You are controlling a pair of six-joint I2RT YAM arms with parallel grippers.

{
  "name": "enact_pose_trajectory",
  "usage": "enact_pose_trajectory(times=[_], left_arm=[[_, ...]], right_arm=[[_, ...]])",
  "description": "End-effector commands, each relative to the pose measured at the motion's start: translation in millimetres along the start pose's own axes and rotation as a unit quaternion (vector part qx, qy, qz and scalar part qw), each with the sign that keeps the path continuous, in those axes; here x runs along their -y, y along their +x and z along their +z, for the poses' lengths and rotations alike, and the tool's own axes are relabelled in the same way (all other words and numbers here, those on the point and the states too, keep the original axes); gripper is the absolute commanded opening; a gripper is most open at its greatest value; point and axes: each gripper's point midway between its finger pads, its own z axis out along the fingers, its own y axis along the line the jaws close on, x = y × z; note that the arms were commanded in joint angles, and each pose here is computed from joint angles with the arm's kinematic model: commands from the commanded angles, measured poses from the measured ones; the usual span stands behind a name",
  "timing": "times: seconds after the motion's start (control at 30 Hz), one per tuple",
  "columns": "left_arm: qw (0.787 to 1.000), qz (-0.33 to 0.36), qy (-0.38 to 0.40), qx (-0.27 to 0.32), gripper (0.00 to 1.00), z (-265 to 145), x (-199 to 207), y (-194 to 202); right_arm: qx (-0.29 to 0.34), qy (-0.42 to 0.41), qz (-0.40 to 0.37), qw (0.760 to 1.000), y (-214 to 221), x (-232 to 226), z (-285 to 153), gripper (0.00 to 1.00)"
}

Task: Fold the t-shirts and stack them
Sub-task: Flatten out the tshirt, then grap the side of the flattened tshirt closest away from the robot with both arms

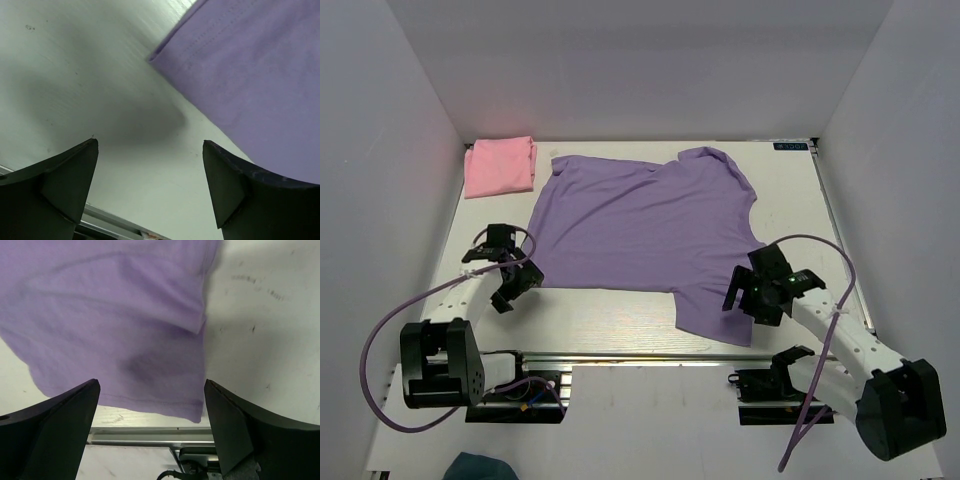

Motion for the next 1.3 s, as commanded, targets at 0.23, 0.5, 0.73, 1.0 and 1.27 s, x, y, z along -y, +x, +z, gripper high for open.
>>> enact_pose_trajectory(times=[0.23,0.5,0.73,1.0,1.27], left_arm=[[0.994,-0.021,0.023,0.109,0.89,11,21,-55],[0.998,0.010,0.037,0.045,0.13,56,32,-26],[0.999,0.015,0.020,0.046,0.00,60,24,-23],[0.995,0.024,0.049,0.087,0.00,38,26,-33],[0.994,0.024,0.058,0.091,0.00,31,25,-32]], right_arm=[[-0.024,0.014,-0.020,0.999,18,-8,1,0.90],[-0.035,0.028,-0.033,0.998,26,-10,-3,0.90],[-0.072,0.035,-0.061,0.995,42,-12,-7,0.90],[-0.102,0.033,-0.105,0.989,63,-17,-7,0.90],[-0.086,0.050,-0.121,0.988,65,-14,27,0.87]])
